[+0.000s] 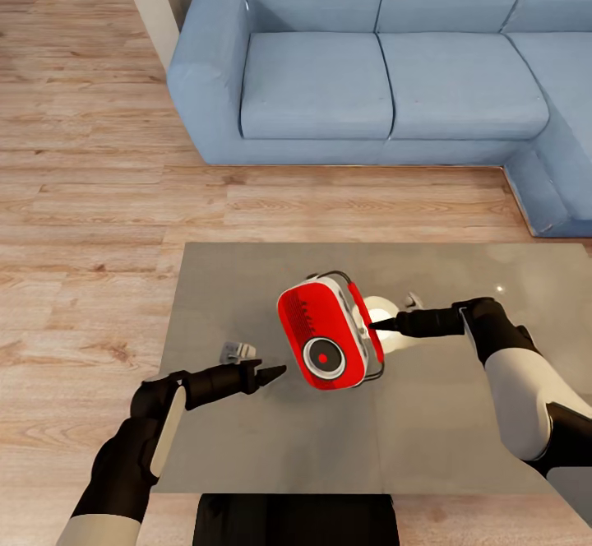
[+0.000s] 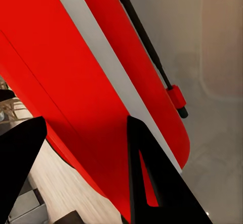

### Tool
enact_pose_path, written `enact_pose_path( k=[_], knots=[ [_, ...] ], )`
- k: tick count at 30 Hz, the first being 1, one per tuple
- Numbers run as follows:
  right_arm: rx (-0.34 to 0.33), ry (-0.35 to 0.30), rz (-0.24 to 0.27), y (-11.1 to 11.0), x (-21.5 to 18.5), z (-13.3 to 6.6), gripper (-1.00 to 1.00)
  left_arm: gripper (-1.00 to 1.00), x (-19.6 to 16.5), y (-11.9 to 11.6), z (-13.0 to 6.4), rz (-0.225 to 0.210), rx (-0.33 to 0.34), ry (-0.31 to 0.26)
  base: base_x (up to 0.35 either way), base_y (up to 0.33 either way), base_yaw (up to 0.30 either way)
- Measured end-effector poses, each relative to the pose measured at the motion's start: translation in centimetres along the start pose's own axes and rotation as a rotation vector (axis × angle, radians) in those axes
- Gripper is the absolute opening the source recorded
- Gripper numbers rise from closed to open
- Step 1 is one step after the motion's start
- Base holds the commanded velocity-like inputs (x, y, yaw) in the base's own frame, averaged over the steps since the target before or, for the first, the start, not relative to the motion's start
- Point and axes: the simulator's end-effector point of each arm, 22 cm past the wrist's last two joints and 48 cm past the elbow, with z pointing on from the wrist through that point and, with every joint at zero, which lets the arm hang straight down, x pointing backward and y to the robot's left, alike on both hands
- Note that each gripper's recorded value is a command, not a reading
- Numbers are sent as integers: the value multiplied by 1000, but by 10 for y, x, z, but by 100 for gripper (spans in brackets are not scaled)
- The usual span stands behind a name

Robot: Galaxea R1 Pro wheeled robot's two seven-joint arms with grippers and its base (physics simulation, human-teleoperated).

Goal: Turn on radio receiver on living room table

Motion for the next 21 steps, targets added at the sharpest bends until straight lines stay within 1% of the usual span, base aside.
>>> enact_pose_path(
  k=[3,7,8,10,12,18,19,20,21],
  knots=[
    [1,-5,-18,-1,-1,0,-100,100,1,1,0,-4,-8,9,0,0,0],
    [0,-8,-35,0,-1,0,-100,100,6,-2,2,-35,-11,36,0,0,0],
    [2,-4,-40,-1,0,1,-100,100,7,-8,6,-50,-1,40,0,0,0],
    [2,-3,-41,0,0,1,-100,100,7,-10,7,-52,2,40,0,0,0],
    [1,-3,-42,0,0,2,-100,100,6,-12,8,-53,5,38,0,0,0],
    [2,1,-40,-1,2,2,-100,100,-4,-31,17,-53,34,15,0,0,0],
    [2,2,-39,-1,2,2,-100,100,-7,-35,20,-52,37,10,0,0,0],
    [3,2,-40,-1,2,2,-100,100,-19,-38,23,-44,28,-8,0,0,0],
    [2,2,-39,-1,2,2,-100,100,-24,-38,24,-38,24,-14,0,0,0]
  ],
)
